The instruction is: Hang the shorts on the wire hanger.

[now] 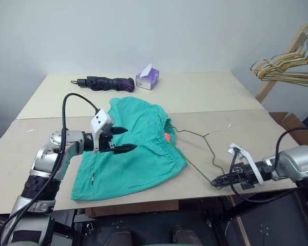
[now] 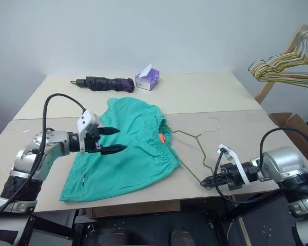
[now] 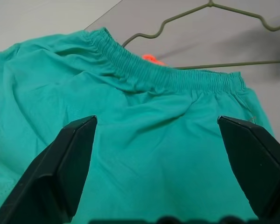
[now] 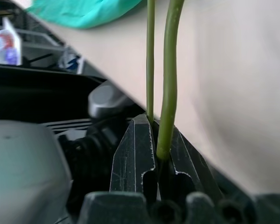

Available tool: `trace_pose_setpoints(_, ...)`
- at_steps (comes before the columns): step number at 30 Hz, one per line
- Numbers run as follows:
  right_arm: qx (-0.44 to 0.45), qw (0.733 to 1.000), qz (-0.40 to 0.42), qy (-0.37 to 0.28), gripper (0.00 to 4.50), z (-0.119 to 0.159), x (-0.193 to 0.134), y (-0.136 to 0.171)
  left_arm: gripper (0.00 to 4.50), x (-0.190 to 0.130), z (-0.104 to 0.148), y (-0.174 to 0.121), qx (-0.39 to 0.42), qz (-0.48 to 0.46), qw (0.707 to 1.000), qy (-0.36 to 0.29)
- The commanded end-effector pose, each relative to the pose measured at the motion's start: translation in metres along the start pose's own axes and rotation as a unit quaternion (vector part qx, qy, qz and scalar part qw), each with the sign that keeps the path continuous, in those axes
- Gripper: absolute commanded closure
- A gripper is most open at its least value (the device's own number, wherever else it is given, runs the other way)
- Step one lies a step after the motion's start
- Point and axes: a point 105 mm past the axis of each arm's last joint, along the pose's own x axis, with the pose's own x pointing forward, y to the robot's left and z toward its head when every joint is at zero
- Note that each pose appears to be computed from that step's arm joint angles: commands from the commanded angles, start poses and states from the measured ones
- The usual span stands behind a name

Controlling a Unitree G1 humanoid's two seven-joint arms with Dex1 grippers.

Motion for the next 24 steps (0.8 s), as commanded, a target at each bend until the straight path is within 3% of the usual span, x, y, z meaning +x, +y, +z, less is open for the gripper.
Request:
trace_pose_setpoints(1,-0.020,1.000,-0.003,-0.014,4.50,0.015,-0.011,-0.001,0.03,0.001,0.011,-0.002,0.027,0.003,1.000,-0.011)
trace_pose_setpoints(11,-0.029,0.998,0.025,0.051,4.50,0.028,-0.005,-0.003,0.03,0.007,0.006,-0.005,0.029,0.009,0.999,-0.012)
trace_pose_setpoints(18,-0.045,0.998,-0.005,0.032,4.50,0.066,0.003,-0.012,0.03,0.004,0.004,-0.006,0.025,0.029,0.999,-0.018)
trace_pose_setpoints(24,-0.028,0.999,-0.030,-0.012,4.50,0.082,0.004,-0.020,0.03,-0.001,0.000,-0.009,0.019,0.040,0.999,-0.016)
